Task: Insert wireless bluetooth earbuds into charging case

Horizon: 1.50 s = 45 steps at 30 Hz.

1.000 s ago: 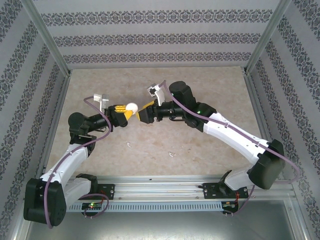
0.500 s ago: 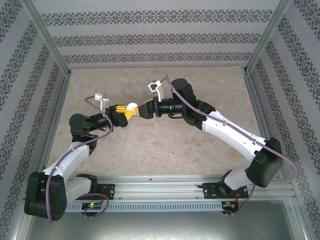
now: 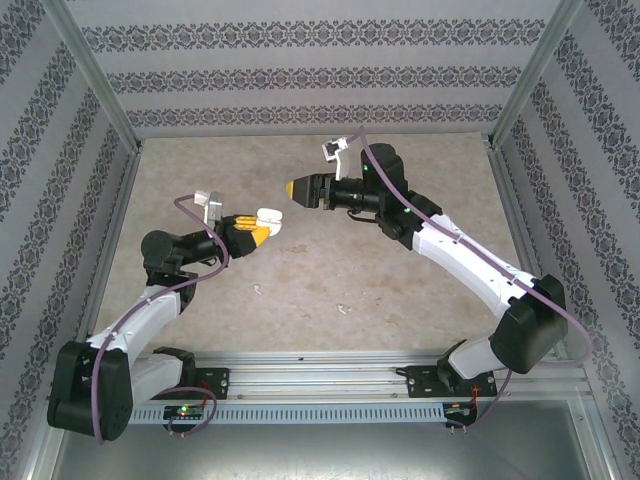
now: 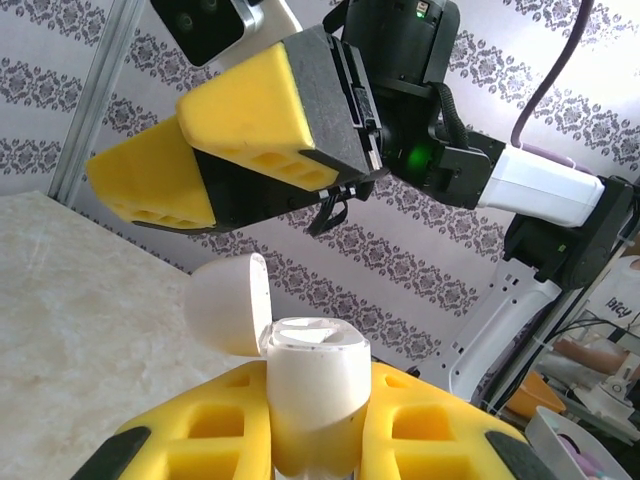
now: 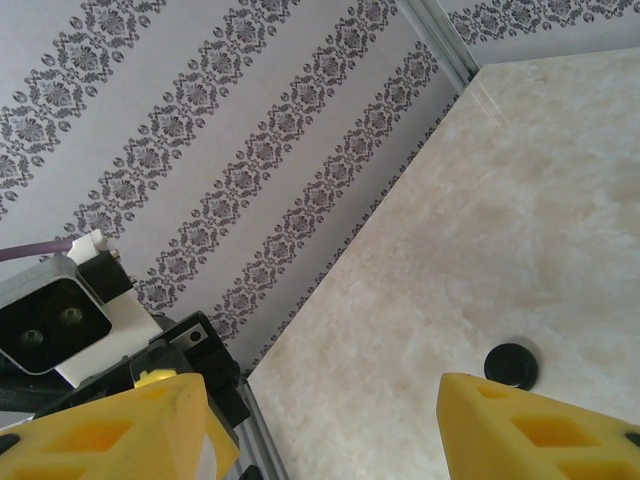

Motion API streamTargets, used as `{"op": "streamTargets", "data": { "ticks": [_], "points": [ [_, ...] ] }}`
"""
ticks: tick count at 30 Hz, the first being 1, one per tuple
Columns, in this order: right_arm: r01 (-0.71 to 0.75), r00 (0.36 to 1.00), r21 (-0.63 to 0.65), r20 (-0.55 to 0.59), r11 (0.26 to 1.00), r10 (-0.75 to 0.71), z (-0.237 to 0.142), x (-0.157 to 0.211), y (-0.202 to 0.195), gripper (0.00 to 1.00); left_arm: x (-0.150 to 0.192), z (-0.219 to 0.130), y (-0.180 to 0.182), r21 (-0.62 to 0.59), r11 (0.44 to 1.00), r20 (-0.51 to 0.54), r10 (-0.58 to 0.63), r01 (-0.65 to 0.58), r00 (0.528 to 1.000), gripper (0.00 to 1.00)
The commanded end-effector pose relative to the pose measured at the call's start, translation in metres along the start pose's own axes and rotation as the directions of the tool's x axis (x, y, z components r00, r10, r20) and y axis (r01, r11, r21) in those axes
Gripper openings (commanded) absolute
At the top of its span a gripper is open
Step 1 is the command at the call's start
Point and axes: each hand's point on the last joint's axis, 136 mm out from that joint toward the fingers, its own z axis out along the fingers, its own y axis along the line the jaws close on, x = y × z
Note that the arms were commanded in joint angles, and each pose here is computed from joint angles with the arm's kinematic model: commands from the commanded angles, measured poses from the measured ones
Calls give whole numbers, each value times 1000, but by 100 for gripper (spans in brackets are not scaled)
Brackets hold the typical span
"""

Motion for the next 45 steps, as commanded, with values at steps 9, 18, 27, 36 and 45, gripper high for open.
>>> {"op": "streamTargets", "data": {
  "ticks": [9,18,27,36,45],
  "points": [
    [-27,993,293,-103,956,60,-2,71,-51,59,6,-23,34,-387,905,-147,130,-178,981,0],
    [26,909,452,-382,892,167,58,167,-82,56,3,-109,42,-791,529,-243,190,-308,951,0],
    [138,765,442,-616,886,188,117,227,-100,54,5,-147,2,-832,400,-301,255,-384,919,0],
    [338,647,467,-746,817,159,131,258,-111,54,24,-152,0,-835,419,-290,215,-356,933,0],
    [424,592,465,-792,777,150,139,271,-121,51,31,-151,3,-829,430,-298,201,-357,933,0]
  ]
}}
